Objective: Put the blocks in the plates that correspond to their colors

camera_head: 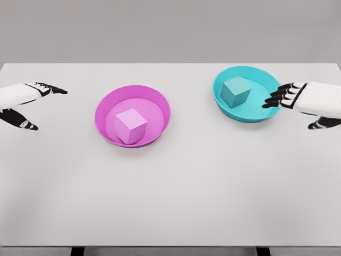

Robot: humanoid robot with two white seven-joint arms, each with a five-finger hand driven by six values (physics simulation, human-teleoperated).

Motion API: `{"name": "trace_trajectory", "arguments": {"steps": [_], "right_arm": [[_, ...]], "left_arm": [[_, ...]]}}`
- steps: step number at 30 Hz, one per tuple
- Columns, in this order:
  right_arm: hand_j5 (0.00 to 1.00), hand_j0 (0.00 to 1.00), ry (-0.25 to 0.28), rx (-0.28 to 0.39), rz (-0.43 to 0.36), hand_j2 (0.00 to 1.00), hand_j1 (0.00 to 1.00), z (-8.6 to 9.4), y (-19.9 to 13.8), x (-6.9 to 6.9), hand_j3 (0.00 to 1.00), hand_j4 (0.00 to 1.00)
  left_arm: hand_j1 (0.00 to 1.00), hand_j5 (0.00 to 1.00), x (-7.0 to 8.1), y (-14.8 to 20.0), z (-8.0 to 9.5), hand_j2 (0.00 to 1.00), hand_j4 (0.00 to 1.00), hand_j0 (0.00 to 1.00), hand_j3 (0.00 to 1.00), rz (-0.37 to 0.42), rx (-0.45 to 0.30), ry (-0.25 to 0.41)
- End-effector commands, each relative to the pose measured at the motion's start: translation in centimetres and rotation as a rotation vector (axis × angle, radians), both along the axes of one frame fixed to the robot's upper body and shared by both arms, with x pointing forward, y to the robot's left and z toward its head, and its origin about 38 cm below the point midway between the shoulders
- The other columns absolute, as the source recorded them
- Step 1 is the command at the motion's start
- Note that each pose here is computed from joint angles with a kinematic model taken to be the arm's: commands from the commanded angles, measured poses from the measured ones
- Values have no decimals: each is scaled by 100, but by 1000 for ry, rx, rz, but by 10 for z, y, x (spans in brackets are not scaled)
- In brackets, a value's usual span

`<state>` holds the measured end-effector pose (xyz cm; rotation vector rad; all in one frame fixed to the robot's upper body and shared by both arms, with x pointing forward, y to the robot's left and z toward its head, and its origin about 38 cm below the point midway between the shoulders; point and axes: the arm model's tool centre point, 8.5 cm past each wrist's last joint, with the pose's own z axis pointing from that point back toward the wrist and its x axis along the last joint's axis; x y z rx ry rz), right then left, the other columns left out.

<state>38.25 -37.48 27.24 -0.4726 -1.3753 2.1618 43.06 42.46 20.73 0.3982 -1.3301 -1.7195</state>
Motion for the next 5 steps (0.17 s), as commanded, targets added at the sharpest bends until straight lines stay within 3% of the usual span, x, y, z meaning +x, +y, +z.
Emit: {"name": "trace_trajectory", "arguments": {"steps": [1, 5], "right_arm": [[100, 100, 1, 6, 7, 100, 100, 2, 1, -6, 100, 100], [100, 100, 1, 7, 10, 100, 100, 2, 2, -6, 100, 100]], "left_arm": [[100, 100, 0, 2, 0, 100, 100, 100, 100, 9, -7, 2], [100, 100, 0, 5, -1, 100, 100, 100, 100, 17, -6, 6]]}}
